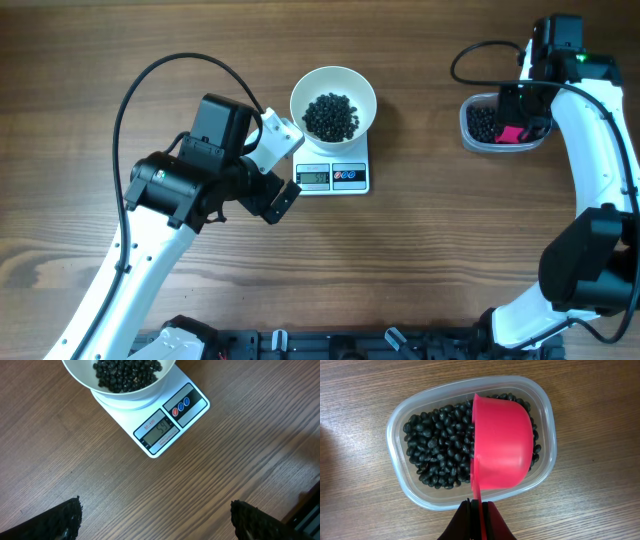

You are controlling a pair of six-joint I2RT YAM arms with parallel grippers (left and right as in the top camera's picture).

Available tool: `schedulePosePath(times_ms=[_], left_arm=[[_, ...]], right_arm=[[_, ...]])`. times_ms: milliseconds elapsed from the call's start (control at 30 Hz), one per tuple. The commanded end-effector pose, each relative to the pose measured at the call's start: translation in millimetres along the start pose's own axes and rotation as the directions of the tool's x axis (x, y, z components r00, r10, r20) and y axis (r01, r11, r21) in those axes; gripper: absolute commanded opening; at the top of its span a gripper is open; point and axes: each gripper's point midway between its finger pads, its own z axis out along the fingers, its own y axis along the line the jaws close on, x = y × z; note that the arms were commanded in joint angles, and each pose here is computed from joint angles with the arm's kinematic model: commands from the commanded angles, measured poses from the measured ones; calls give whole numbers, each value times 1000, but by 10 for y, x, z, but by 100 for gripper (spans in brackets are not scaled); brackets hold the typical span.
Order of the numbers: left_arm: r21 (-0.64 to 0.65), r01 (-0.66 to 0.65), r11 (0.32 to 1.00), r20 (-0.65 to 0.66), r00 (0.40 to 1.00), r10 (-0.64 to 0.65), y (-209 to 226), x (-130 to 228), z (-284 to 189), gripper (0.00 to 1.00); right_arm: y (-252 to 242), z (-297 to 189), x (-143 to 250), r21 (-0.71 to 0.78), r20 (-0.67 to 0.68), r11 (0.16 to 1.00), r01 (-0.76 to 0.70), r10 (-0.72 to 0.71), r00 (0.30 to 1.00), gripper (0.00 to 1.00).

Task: Scoop item into bowl and weigh 150g on scale
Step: 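Scoop beans with the pink cup by dragging it through the tub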

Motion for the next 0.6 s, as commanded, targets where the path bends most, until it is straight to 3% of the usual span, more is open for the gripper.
schedulePosePath(times_ms=[0,233,433,567], left_arm=[[11,-14,1000,7,1000,14,-9,7,-5,100],[11,-14,1000,6,1000,14,-8,7,-4,100],[11,-15,1000,7,1000,15,-11,6,-5,100],[11,-15,1000,6,1000,15,-10,7,-3,100]], right_arm=[[-44,83,31,26,-17,999,-46,47,999,4],[226,3,-110,-135,26,991,-15,19,999,4],[-202,1,83,112,-46,994,10,-4,999,4],[-212,8,37,114,-43,984,138,-134,990,4]])
